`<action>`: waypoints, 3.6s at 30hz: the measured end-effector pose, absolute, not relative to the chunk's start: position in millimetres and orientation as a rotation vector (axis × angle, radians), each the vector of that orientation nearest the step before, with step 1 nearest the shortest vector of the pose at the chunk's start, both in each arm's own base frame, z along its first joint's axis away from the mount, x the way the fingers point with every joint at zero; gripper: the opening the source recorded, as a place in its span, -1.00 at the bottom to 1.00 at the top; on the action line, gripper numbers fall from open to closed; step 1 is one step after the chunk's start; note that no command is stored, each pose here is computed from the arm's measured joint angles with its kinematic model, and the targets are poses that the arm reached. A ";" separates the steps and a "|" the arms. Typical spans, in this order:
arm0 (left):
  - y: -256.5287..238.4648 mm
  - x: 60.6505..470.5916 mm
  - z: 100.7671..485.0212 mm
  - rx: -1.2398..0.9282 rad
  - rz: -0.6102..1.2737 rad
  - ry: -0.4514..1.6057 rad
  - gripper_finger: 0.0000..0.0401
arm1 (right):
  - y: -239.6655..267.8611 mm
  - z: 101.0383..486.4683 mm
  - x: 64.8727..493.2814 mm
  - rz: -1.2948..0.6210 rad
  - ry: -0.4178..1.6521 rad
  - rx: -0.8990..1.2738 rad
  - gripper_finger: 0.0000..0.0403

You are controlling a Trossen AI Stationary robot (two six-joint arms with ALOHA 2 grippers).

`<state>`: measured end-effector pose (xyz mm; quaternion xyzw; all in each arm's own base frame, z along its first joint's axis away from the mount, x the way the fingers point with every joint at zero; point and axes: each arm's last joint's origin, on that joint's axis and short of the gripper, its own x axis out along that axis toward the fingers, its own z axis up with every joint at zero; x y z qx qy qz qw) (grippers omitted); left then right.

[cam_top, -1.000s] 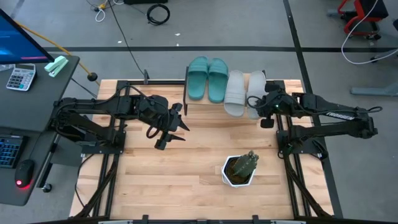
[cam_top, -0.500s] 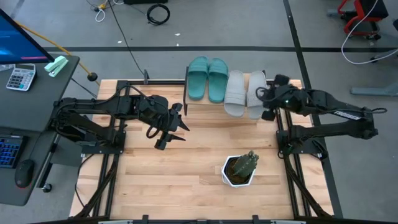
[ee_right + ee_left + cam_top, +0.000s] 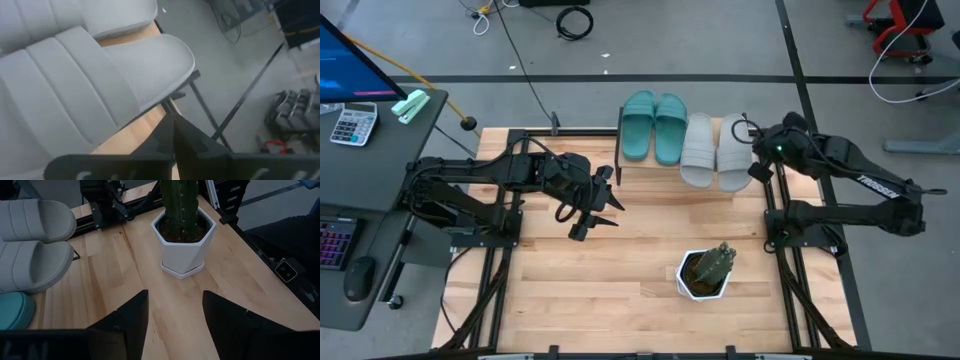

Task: Pick and place slides into the shelf
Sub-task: Put the gray slides on the shelf

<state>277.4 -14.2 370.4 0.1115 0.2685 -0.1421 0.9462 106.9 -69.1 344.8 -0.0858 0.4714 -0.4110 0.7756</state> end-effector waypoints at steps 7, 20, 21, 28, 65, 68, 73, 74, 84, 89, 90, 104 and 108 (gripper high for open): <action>-14.3 277.4 370.4 0.221 -0.288 0.548 -0.04 | -80.6 342.3 102.9 -0.886 1.038 -0.085 -0.98; -14.3 277.4 370.4 0.221 -0.288 0.548 -0.02 | -98.6 294.0 119.2 -0.746 1.094 0.001 -0.99; -14.3 277.4 370.4 0.221 -0.288 0.548 -0.02 | -98.8 293.1 120.3 -0.733 1.079 0.006 -0.99; -14.3 277.3 370.3 0.220 -0.288 0.549 -0.03 | -97.9 299.1 119.1 -0.643 0.967 0.061 -1.00; -12.4 311.9 340.2 0.261 -0.234 0.631 -0.11 | -79.7 368.7 96.1 -0.495 0.672 0.030 -0.85; -10.2 324.0 323.9 0.287 -0.160 0.699 -0.14 | -72.0 383.8 96.5 -0.416 0.606 0.020 -0.85; -7.3 334.6 308.7 0.358 -0.042 0.766 -0.21 | -54.9 405.4 97.7 -0.243 0.520 -0.052 -0.89; -7.5 334.4 308.6 0.372 -0.033 0.769 -0.24 | -50.8 407.9 97.7 -0.195 0.511 -0.072 -0.91; -8.8 336.1 317.7 0.418 -0.066 0.684 -0.85 | -20.0 390.9 64.7 -0.174 0.579 -0.067 -0.98; -7.6 336.4 318.0 0.386 -0.077 0.677 -0.95 | -14.1 373.9 45.3 -0.242 0.587 -0.029 -0.99; -7.6 336.7 318.4 0.378 -0.073 0.672 -0.94 | -12.9 370.5 41.7 -0.245 0.587 -0.018 -0.99; 17.1 341.9 304.2 0.321 0.007 0.455 -0.97 | 3.0 335.9 -6.9 -0.288 0.494 0.060 -1.00; 32.7 326.8 279.8 0.257 0.063 0.338 -0.94 | 4.5 332.3 -12.0 -0.299 0.475 0.075 -1.00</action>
